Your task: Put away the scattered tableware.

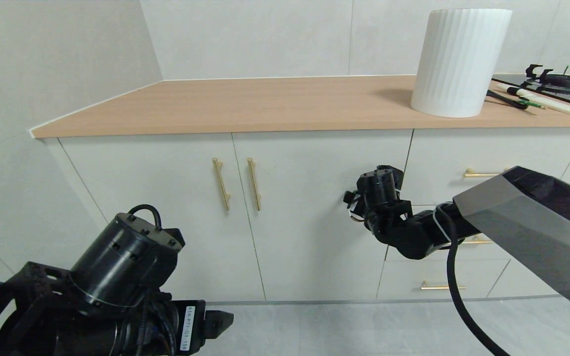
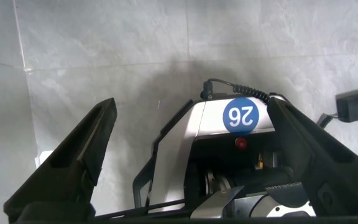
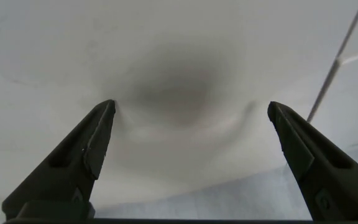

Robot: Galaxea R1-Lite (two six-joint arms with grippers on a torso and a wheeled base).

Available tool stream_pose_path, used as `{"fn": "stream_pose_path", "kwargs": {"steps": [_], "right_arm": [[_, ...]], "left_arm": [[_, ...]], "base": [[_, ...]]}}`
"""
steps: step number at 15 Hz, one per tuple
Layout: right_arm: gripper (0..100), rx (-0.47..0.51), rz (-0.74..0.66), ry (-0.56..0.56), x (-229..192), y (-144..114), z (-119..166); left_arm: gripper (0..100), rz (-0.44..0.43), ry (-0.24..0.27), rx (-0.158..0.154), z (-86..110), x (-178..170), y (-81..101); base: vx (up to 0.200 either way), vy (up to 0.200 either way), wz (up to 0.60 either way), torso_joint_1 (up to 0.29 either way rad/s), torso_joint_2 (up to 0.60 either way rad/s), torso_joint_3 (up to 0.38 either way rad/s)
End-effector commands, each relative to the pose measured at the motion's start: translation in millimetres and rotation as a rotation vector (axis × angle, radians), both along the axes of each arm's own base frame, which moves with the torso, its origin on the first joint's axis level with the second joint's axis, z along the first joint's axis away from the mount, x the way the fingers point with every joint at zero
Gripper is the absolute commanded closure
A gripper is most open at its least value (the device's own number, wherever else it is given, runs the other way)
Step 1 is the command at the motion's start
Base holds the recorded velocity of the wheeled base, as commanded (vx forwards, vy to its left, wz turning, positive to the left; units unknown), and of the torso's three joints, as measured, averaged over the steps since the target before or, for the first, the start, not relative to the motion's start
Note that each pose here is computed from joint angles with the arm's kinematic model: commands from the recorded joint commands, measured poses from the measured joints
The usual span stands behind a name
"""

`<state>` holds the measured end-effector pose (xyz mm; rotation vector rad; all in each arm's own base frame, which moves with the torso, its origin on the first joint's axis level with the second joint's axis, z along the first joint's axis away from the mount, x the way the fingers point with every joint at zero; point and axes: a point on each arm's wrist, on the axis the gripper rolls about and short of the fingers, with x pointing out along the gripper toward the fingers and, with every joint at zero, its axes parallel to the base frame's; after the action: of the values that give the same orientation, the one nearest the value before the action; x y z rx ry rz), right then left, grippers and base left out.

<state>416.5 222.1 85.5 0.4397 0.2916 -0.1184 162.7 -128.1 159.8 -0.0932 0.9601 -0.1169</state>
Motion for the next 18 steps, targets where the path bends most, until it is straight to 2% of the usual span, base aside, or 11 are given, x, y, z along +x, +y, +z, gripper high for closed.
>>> {"fn": "stream_pose_path", "kwargs": {"steps": [1,5,9,11,13,16,17,18], "right_arm": [[0,-0.003,-0.002,0.005,2,1,-5],[0,0.014,0.044,0.026,-15,-4,10],[0,0.139,0.494,0.176,-86,-30,38],[0,0.129,0.586,0.204,-100,-36,49],[0,0.102,0.591,0.209,-106,-41,57],[0,0.072,0.588,0.156,-135,-58,81],[0,-0.026,0.618,0.085,-164,-75,100],[0,-0.089,0.614,0.060,-180,-87,107]], "left_arm": [[0,0.001,0.000,0.001,-0.1,0,0.1],[0,0.001,-0.002,-0.001,0.5,-1,0.4],[0,0.001,-0.005,-0.003,1.1,-1,0.7],[0,0.001,-0.006,-0.004,1.5,-1,0.9],[0,0.008,-0.014,-0.011,3.7,-1,2.9],[0,0.041,-0.093,-0.031,19.3,-6,11.9],[0,0.074,-0.150,-0.031,29.6,-8,23.3],[0,0.093,-0.195,-0.030,35.8,-10,29.8]], "base": [[0.000,0.000,0.00,0.000,0.00,0.000],[0.000,0.000,0.00,0.000,0.00,0.000],[0.000,0.000,0.00,0.000,0.00,0.000],[0.000,0.000,0.00,0.000,0.00,0.000],[0.000,0.000,0.00,0.000,0.00,0.000],[0.000,0.000,0.00,0.000,0.00,0.000],[0.000,0.000,0.00,0.000,0.00,0.000],[0.000,0.000,0.00,0.000,0.00,0.000]]}}
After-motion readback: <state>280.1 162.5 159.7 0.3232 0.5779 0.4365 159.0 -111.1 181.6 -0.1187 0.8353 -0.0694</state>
